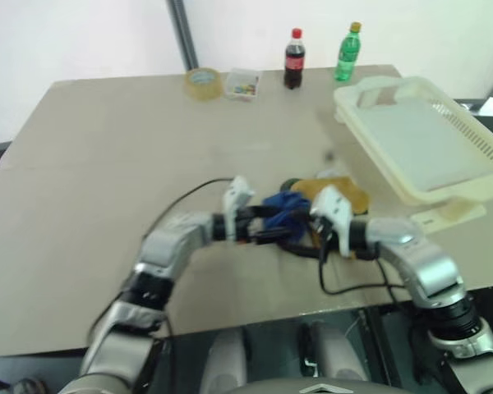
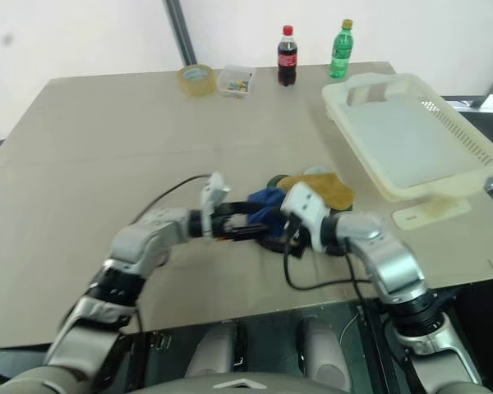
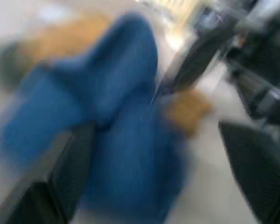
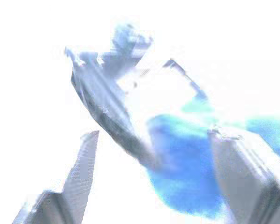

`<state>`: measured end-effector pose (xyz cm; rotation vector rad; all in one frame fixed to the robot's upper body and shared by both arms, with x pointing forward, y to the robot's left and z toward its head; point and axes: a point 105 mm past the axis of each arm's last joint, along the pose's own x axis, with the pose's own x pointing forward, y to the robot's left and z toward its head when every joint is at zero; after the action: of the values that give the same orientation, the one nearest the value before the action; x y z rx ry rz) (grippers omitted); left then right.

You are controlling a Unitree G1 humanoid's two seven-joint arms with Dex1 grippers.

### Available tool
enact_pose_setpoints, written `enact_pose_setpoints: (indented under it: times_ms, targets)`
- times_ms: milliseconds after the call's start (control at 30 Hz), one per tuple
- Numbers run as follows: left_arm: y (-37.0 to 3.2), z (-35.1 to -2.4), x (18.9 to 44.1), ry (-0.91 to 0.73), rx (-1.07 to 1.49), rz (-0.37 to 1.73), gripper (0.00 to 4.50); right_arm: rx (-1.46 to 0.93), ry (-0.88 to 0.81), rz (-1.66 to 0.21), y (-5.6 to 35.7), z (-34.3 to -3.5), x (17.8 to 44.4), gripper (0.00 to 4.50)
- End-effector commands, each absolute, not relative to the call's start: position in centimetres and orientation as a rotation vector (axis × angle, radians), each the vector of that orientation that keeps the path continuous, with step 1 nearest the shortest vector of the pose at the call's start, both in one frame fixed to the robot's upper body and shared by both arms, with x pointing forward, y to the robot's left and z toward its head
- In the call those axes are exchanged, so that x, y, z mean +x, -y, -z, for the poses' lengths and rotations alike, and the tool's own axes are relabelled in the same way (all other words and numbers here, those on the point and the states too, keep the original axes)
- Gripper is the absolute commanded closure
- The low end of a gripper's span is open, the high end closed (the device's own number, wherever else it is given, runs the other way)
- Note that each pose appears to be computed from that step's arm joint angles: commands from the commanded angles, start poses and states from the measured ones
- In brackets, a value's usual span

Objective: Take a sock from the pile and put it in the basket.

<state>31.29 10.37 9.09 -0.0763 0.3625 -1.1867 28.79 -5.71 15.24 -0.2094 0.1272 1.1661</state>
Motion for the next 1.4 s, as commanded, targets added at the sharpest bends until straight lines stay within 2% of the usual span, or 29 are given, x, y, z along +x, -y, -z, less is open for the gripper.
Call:
enact_pose_setpoints:
  times_ms: [33,167,333,567,700,1033,1133,1267,1400]
  targets:
    - [-11.1,-9.2,31.2,-0.347,-0.075,1.159,0.00,-0.240,-0.055,-1.200,5.3,-17.1,28.4,0.69]
    - [-12.0,-10.6,31.6,-0.292,-0.133,1.118,0.00,-0.325,-0.108,-1.185,5.0,-14.8,28.8,0.69]
    - [-12.2,-11.3,31.5,-0.230,-0.075,1.132,0.00,-0.270,-0.092,-1.093,5.3,-15.6,30.5,0.69]
    - [-9.2,-14.1,31.3,-0.119,-0.060,1.264,0.00,-0.342,-0.138,-1.159,5.9,-14.5,29.1,0.69]
    - [-8.3,-14.8,31.0,-0.112,-0.052,1.333,0.00,-0.308,-0.113,-1.139,6.4,-15.2,28.8,0.69]
    - [-6.8,-14.0,31.2,-0.175,0.042,1.418,0.00,-0.283,-0.077,-0.992,9.4,-16.6,28.8,0.69]
    - [-6.0,-12.2,31.2,-0.250,0.087,1.445,0.00,-0.267,-0.079,-0.951,9.8,-16.9,29.0,0.69]
    - [-6.0,-9.6,30.9,-0.340,0.156,1.459,0.00,-0.221,-0.105,-0.943,8.7,-16.9,29.6,0.69]
    - [-7.0,-9.5,30.6,-0.327,0.165,1.455,0.00,-0.182,-0.156,-0.958,7.0,-15.8,30.7,0.69]
